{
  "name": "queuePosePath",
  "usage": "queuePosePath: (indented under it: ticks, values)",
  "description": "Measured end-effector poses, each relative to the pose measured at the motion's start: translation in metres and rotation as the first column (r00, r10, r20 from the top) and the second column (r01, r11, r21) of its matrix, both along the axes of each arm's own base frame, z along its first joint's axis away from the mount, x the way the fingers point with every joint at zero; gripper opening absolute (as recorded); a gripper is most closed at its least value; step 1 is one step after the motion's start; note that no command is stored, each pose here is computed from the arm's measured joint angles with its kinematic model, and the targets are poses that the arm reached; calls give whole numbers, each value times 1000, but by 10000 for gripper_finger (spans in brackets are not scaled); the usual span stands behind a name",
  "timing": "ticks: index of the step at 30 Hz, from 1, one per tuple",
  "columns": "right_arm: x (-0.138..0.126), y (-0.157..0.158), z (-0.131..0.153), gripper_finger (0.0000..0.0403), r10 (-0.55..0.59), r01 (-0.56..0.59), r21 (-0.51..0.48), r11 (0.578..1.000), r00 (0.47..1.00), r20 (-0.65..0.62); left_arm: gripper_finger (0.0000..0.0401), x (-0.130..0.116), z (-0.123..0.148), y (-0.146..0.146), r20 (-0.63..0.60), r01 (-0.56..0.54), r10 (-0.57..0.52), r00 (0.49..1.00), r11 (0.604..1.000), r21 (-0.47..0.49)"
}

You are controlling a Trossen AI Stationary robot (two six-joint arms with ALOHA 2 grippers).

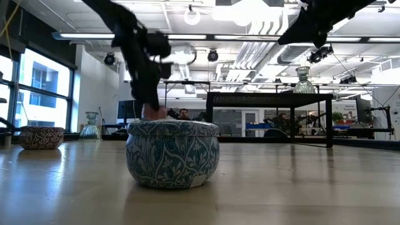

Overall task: Pick & Place candle stick holders
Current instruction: Put the pink scented candle on the shelf

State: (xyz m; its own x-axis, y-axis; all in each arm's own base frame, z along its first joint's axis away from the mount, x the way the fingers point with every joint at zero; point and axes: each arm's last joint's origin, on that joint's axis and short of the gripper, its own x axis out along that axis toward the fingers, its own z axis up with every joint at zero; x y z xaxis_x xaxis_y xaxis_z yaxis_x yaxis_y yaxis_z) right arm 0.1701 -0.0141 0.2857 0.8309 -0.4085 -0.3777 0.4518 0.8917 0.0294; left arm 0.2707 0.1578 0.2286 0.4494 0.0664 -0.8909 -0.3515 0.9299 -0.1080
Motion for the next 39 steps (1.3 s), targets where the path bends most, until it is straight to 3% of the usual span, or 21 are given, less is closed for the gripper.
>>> queuePosePath:
  ticks: [4, 8, 13, 17, 24, 29, 39]
  values:
    - [0, 8, -1, 1, 58, -58, 25, 998, 998, 1, 282, 23, 9, -54, 52, 155, -154, 987, 988, -6]
    - [0, 20, -1, 1, 122, -122, 34, 992, 992, 3, 282, 52, 4, -110, 194, 270, -268, 944, 963, 17]
    - [-2, 36, -1, 1, 160, -160, 22, 987, 987, 9, 282, 85, -15, -148, 328, 214, -220, 919, 975, 52]
    - [-4, 45, -1, 1, 171, -171, 7, 985, 985, 12, 282, 111, -35, -149, 359, 148, -155, 920, 988, 48]
    - [-5, 50, 0, 1, 160, -160, 7, 987, 987, 28, 282, 155, -51, -134, 281, 99, -125, 952, 990, 105]
    - [-5, 52, 0, 1, 169, -169, 9, 986, 985, 30, 283, 166, -63, -134, 202, 128, -148, 968, 986, 108]
    - [-5, 52, 0, 1, 168, -168, 6, 986, 985, 28, 319, 167, -68, -134, 199, 138, -156, 967, 985, 103]
